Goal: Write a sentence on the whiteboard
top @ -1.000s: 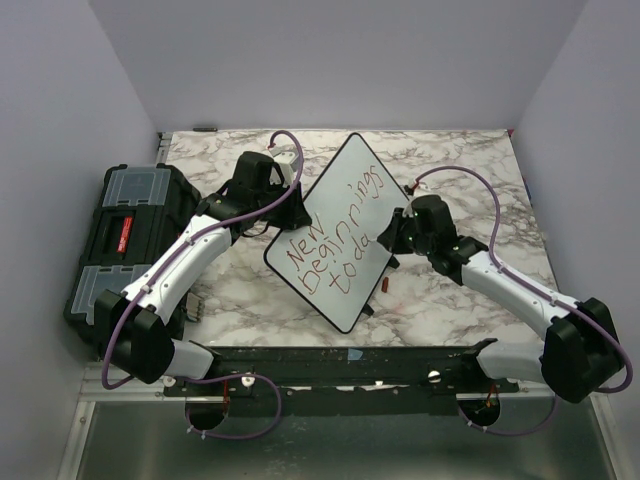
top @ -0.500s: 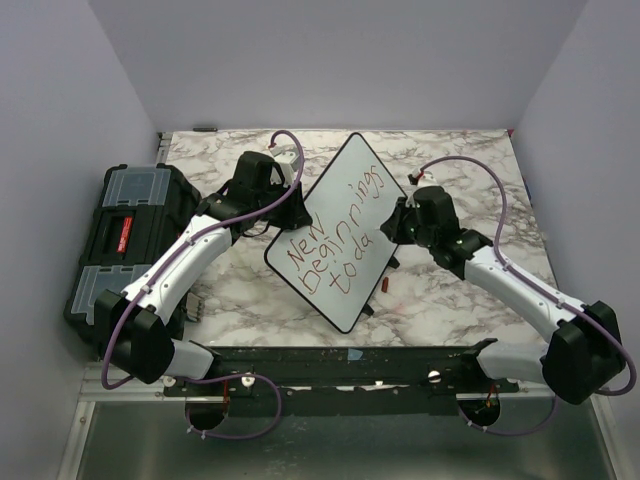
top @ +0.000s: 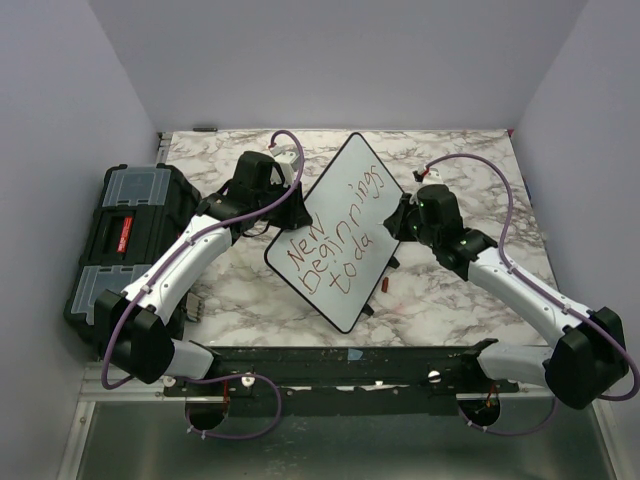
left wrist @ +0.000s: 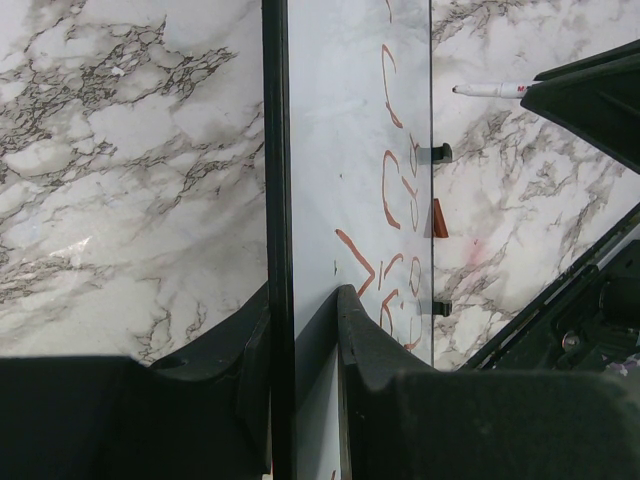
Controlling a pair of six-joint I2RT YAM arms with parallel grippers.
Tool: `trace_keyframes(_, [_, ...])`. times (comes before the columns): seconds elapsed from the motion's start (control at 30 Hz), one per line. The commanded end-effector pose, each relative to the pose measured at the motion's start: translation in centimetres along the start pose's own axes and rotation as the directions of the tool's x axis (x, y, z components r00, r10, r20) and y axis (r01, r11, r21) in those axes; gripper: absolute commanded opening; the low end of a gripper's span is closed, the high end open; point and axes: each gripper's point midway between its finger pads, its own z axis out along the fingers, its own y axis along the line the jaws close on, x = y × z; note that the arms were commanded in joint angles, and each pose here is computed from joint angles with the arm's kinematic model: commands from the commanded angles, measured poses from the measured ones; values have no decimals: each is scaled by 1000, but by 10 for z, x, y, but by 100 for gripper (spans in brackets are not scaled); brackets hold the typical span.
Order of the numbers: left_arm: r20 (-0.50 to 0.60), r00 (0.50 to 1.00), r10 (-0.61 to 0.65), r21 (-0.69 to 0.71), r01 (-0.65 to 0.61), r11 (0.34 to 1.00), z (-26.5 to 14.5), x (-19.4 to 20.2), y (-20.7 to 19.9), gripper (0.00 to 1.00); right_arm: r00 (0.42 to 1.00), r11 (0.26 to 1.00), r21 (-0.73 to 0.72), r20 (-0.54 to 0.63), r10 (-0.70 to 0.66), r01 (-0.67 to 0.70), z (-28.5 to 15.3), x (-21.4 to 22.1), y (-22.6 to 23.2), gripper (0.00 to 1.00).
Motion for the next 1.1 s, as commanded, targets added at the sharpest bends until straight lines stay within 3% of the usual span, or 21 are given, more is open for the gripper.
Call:
trace_keyframes(0.0, [-200, 972, 121, -126, -148, 981, 10, 54, 35, 0, 1000, 1000, 14, 30, 7, -7, -3, -15, 2, 1])
trace_keyframes(1.07, [-196, 973, 125, -124, -151, 981, 9, 53, 34, 0, 1000, 998, -59, -4, -7, 7, 13, -11, 17, 1])
